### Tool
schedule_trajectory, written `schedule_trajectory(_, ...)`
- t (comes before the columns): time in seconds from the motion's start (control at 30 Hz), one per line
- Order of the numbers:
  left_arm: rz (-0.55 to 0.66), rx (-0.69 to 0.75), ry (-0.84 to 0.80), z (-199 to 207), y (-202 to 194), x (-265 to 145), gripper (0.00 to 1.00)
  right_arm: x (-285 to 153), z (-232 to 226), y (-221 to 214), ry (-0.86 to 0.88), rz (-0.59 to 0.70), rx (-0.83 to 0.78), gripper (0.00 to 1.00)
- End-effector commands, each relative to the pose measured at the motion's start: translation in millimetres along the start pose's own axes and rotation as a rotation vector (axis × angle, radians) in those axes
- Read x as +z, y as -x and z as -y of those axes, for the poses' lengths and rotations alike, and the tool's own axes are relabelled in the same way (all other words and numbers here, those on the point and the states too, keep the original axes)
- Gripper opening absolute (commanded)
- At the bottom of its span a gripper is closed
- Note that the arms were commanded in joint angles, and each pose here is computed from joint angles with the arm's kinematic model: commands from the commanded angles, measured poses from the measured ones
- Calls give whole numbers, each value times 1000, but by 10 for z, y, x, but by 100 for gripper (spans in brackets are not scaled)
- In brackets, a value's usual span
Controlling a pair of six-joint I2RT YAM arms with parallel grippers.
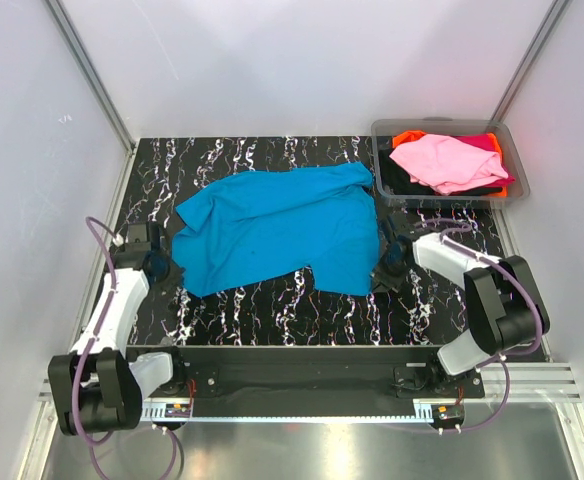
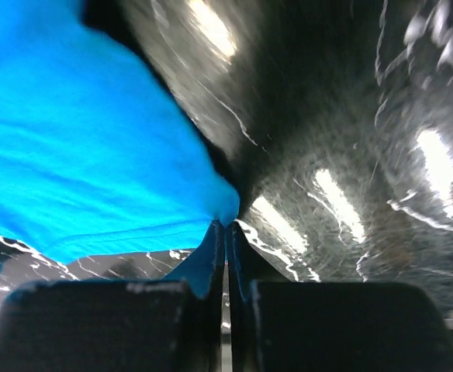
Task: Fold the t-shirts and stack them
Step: Flatten the tshirt out
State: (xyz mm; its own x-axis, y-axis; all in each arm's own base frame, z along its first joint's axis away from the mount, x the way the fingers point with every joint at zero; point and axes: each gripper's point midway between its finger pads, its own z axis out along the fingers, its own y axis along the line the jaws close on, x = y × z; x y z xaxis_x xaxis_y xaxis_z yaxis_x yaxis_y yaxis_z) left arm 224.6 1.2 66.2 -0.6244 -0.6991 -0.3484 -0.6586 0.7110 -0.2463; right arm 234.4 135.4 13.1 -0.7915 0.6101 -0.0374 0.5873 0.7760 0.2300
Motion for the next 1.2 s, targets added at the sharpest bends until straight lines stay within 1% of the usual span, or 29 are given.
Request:
schedule_trajectory(0.0,126,82,-127,312,365,-375,0,-450,-352,499,73,231,-134,0)
schedule_trajectory(0.03,151,116,-125,322,429,-438,0,-584,-417,579,88,271,-187,0)
schedule_trajectory(0.07,194,132,-144,407,569,-567,0,-848,-635,731,145,340,-211,0)
schedule_trajectory(0.13,262,181,-148,440,734,-739,0,-1248,-817,916,199,453,-252,0)
schedule_trajectory(0.17,324,191,-173,530,892,-930,0,-1420,-900,995,219,499,-295,0)
schedule_trajectory(0.2,361,206,-184,567,973,-1043,0,-1821,-1097,1131,285,592,-307,0)
schedule_trajectory(0.23,412,233,-188,586,1070,-1188,0,-2011,-1164,1189,308,638,-317,0)
schedule_trajectory(0.27,479,242,-218,676,1218,-1437,0,-2211,-1221,1249,326,689,-337,0)
schedule_trajectory(0.3,511,255,-223,698,1283,-1558,0,-2591,-1317,1336,374,776,-326,0)
schedule_trajectory(0.33,560,274,-222,704,1370,-1708,0,-2783,-1356,1373,399,822,-322,0)
schedule_trajectory(0.37,625,276,-246,772,1488,-1971,0,-3065,-1414,1406,438,882,-322,0)
schedule_trajectory(0.43,691,289,-249,793,1587,-2244,0,-3505,-1442,1392,529,972,-302,0)
schedule_trajectory(0.47,758,282,-288,856,1672,-2552,0,-3725,-1450,1371,578,1008,-281,0)
schedule_trajectory(0.53,800,271,-341,919,1703,-2858,0,-4141,-1412,1243,690,1057,-253,0)
schedule_trajectory(0.57,859,261,-396,967,1731,-3207,0,-4360,-1410,1178,746,1080,-251,0)
schedule_trajectory(0.6,864,263,-411,981,1704,-3318,0,-4555,-1360,1063,806,1095,-258,0)
schedule_trajectory(0.63,904,244,-414,960,1718,-3472,0,-4733,-1338,1007,860,1124,-252,0)
schedule_trajectory(0.67,939,248,-461,1007,1678,-3683,0,-4860,-1299,940,897,1145,-260,0)
schedule_trajectory(0.73,991,238,-485,952,1645,-3925,0,-5312,-1118,739,1011,1254,-283,0)
schedule_trajectory(0.77,1033,222,-502,896,1641,-4118,0,-5427,-1054,669,1042,1287,-298,0)
schedule_trajectory(0.8,1060,207,-501,812,1617,-4231,0,-5632,-903,553,1084,1337,-297,0)
schedule_trajectory(0.83,1098,184,-471,704,1644,-4325,0,-5772,-830,495,1103,1384,-313,0)
schedule_trajectory(0.87,1137,173,-492,639,1623,-4514,0,-5909,-761,424,1128,1415,-322,0)
schedule_trajectory(0.93,1193,143,-452,459,1648,-4683,0,-6122,-606,299,1166,1472,-330,0)
schedule_trajectory(0.97,1221,132,-471,408,1641,-4824,0,-6208,-551,246,1185,1492,-332,0)
schedule_trajectory(1.07,1272,106,-449,257,1676,-5000,0,-6424,-384,101,1259,1540,-310,0)
schedule_trajectory(1.17,1293,96,-387,188,1760,-5023,0,-6473,-423,51,1309,1524,-316,0)
